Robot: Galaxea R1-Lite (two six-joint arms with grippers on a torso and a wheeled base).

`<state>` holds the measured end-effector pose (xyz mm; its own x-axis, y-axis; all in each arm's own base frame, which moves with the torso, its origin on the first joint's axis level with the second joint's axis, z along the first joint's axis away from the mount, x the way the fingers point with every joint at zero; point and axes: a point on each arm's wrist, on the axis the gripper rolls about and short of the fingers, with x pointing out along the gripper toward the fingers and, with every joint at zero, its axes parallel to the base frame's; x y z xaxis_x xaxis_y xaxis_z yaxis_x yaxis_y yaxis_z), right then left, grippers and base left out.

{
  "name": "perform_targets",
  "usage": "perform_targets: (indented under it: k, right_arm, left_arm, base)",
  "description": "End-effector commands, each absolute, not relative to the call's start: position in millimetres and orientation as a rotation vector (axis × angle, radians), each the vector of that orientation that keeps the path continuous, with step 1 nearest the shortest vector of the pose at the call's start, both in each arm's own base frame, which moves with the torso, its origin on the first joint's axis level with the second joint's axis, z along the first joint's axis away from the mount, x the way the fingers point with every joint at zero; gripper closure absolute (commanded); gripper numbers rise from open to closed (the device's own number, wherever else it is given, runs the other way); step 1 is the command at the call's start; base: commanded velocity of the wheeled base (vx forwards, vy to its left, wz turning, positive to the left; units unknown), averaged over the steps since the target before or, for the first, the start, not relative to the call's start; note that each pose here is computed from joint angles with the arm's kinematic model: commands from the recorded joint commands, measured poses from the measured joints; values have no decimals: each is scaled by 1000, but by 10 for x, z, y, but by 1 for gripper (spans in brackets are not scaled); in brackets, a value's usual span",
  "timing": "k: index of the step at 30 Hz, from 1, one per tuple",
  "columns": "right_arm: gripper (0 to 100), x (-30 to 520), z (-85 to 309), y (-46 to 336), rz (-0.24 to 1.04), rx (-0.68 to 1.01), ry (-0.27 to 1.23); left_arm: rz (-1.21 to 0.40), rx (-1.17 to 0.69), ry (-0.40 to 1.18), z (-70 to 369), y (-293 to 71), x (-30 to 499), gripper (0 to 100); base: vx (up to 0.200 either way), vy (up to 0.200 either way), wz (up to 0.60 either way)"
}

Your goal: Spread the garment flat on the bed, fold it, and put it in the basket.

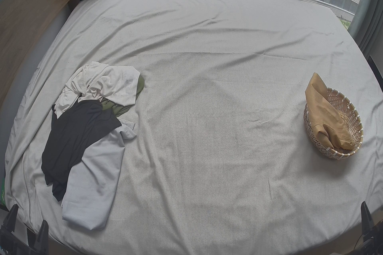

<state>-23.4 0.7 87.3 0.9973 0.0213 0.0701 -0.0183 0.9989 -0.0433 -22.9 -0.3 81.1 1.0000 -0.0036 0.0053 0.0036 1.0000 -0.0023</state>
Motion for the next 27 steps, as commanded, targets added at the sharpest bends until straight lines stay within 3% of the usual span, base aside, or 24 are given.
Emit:
perform_targets:
  k: [1,8,27]
  right_arm:
    - [0,-230,831,11,32,-39,-73]
    - [0,-229,745,4,5,-24,21]
    - [0,-229,762,6,17,-6,-5]
  left_arm:
    - [-3,-5,-5,760,-3,-228,0]
    - [-3,-3,-5,760,-3,-228,0]
    - [-5,-2,-3,758,-3,-228,0]
  base:
    - [0,0,0]
    - [0,0,0]
    - [0,0,0]
